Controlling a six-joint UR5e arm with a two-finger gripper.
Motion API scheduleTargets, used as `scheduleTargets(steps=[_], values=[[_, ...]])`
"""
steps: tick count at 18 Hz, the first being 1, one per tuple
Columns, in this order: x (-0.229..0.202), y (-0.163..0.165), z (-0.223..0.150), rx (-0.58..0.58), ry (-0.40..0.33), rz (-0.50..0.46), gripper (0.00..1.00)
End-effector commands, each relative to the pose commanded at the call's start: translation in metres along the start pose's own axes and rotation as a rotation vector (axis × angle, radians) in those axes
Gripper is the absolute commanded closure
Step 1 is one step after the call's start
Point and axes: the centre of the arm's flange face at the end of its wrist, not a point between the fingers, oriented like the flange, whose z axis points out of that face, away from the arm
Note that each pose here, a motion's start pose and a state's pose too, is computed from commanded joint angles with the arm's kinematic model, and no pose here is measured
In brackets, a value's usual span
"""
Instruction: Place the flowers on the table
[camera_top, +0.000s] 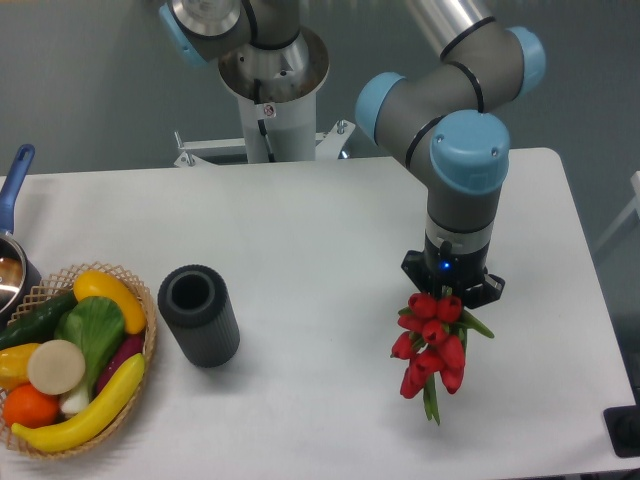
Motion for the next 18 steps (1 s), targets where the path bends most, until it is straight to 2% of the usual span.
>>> scheduleTargets(steps=[6, 7, 9, 10, 11, 12, 13, 14, 18], values=[[0.008, -0.006, 0.008, -0.004, 0.014, 0.01, 0.96], [0.014, -0.002, 0.022, -0.016, 0.038, 0.012, 0.88], [0.026, 0.001, 0.036, -0.029, 0.063, 0.019, 0.8], [0.033, -0.003, 0.039, -0.033, 0.072, 0.029, 0.64], [0.037, -0.004, 0.041, -0.037, 0.078, 0.034, 0.57], [0.041, -0.005, 0.044, -0.038, 0.087, 0.034, 0.46], [0.043, -0.006, 0.045, -0.037, 0.091, 0.029, 0.28], [0.044, -0.006, 0.045, -0.039, 0.092, 0.029, 0.0], [0.048, -0.003, 0.042, -0.039, 0.083, 0.026, 0.0]])
